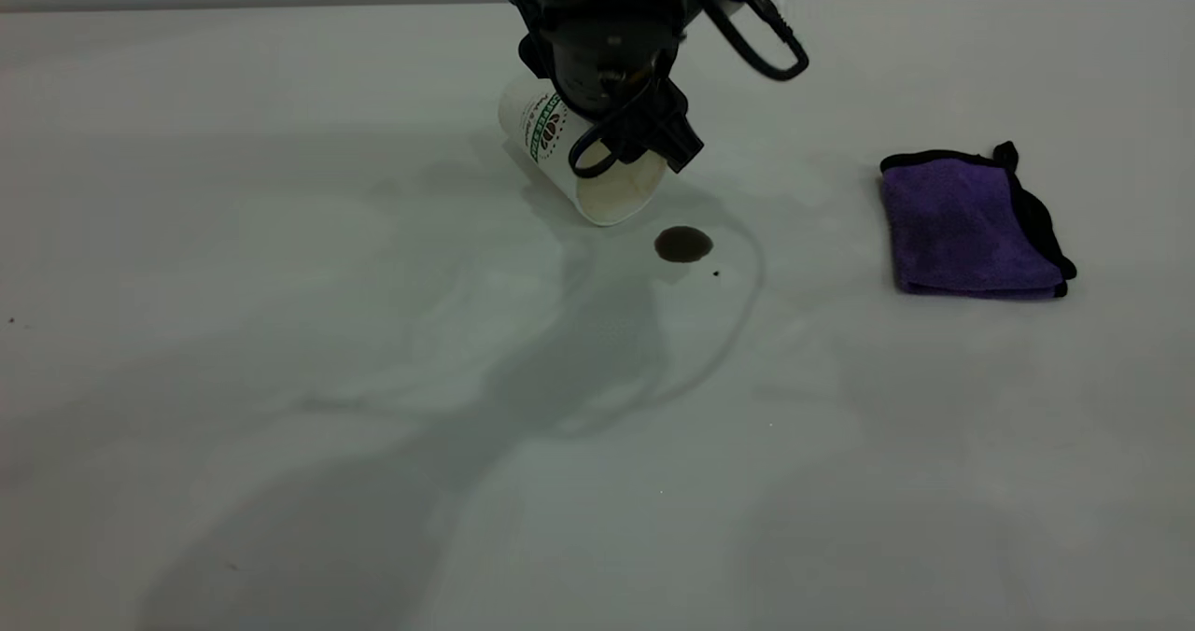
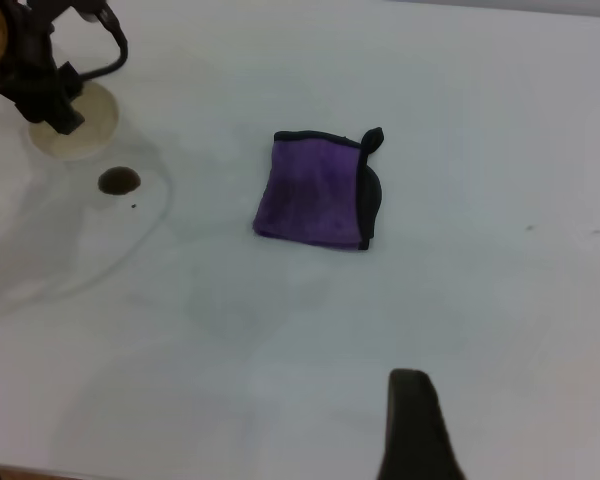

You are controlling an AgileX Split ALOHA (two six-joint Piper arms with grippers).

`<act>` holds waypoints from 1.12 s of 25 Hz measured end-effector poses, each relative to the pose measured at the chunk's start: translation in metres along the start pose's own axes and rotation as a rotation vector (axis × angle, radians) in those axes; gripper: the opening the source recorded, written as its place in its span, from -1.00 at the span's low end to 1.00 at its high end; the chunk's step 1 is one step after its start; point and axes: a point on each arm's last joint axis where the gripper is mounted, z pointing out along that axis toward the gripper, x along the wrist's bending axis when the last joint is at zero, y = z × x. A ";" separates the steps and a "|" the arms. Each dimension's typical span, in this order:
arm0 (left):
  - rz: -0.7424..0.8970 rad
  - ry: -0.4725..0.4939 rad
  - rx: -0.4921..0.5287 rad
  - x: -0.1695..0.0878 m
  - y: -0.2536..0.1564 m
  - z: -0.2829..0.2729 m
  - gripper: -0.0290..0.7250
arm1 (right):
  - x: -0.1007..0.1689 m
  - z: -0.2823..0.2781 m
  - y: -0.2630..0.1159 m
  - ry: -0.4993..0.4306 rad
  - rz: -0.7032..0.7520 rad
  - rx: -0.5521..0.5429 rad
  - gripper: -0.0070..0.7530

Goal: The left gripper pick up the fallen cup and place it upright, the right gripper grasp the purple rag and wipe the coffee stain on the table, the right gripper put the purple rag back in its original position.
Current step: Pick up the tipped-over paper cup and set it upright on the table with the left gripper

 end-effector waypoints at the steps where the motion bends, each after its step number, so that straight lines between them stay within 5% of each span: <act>1: 0.005 0.010 0.002 -0.001 -0.001 0.002 0.58 | 0.000 0.000 0.000 0.000 0.000 0.000 0.43; 7: 0.044 0.070 0.014 -0.005 -0.012 0.016 0.47 | 0.000 0.000 0.000 0.000 0.000 0.000 0.43; 10: 0.026 0.125 0.025 -0.003 -0.015 0.020 0.12 | 0.000 0.000 0.000 0.000 0.000 0.000 0.43; 15: 0.042 0.208 0.030 0.007 -0.012 0.015 -0.77 | 0.000 0.000 0.000 0.000 0.000 0.000 0.43; 18: 0.080 0.201 0.039 0.011 -0.008 0.008 -0.90 | 0.000 0.000 0.000 0.000 0.000 0.000 0.43; 23: 0.096 0.109 0.162 0.042 -0.007 -0.009 -0.92 | 0.000 0.000 0.000 0.001 0.000 0.000 0.43; 28: 0.023 -0.147 0.306 0.106 -0.025 -0.016 -0.92 | 0.000 0.000 0.000 0.001 0.000 0.000 0.43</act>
